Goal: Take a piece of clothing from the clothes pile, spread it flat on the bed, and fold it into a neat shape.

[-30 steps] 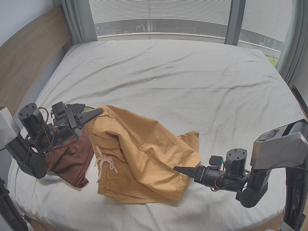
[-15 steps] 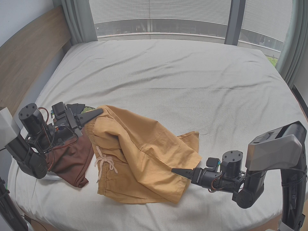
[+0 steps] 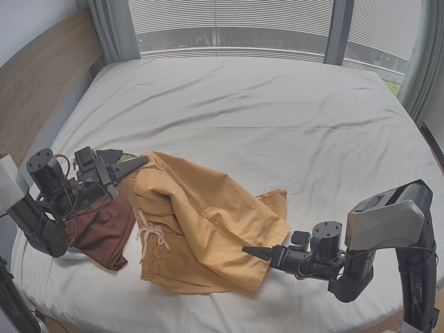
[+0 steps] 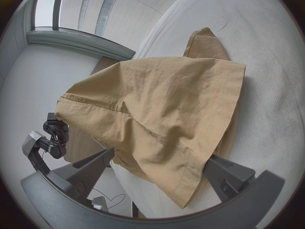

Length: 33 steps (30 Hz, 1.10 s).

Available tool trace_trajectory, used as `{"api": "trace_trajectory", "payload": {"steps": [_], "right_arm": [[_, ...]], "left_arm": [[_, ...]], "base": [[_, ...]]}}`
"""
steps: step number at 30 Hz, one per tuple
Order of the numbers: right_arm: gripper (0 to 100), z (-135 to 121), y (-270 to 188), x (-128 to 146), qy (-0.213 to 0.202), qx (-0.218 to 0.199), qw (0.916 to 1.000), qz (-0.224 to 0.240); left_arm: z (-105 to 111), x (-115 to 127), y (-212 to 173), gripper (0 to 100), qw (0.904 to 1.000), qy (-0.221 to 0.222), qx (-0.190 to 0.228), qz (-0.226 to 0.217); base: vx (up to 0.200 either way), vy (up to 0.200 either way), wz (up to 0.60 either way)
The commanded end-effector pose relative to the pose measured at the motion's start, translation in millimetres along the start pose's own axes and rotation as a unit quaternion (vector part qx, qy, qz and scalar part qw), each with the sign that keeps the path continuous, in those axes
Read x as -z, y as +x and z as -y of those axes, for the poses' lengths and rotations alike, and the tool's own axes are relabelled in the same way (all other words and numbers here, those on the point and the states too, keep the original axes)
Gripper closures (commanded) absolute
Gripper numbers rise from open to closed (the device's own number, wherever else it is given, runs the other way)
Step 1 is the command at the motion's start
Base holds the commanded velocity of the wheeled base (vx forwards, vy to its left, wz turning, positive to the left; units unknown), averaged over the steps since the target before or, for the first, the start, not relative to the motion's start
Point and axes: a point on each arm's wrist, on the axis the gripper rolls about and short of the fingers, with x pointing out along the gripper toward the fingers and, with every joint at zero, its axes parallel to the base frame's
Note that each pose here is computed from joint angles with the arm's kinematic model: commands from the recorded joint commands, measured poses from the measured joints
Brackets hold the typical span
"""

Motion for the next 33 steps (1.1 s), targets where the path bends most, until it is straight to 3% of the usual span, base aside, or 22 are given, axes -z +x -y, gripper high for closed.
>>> {"api": "trace_trajectory", "payload": {"steps": [1, 10, 25, 33], "right_arm": [[100, 2.0, 1.9, -0.8, 0.000, 0.002, 1.0000, 0.005], [100, 10.5, -12.4, -13.2, 0.007, 0.018, 0.9995, 0.023], [100, -0.9, -56.7, -64.4, -0.006, -0.024, 0.9966, 0.079], [100, 16.4, -36.8, -47.3, 0.005, -0.010, 0.9989, 0.045]], "left_arm": [[0.3, 0.2, 0.3, 100, 1.0000, 0.000, 0.001, 0.000], [-10.3, 2.0, 0.5, 100, 0.9999, -0.009, -0.009, -0.002], [-16.5, 3.1, -1.7, 100, 0.9997, -0.016, -0.017, -0.002], [-16.0, 2.9, -1.7, 100, 0.9997, -0.015, -0.017, -0.002]], "base": [[0.000, 0.000, 0.00], [0.000, 0.000, 0.00], [0.000, 0.000, 0.00], [0.000, 0.000, 0.00]]}}
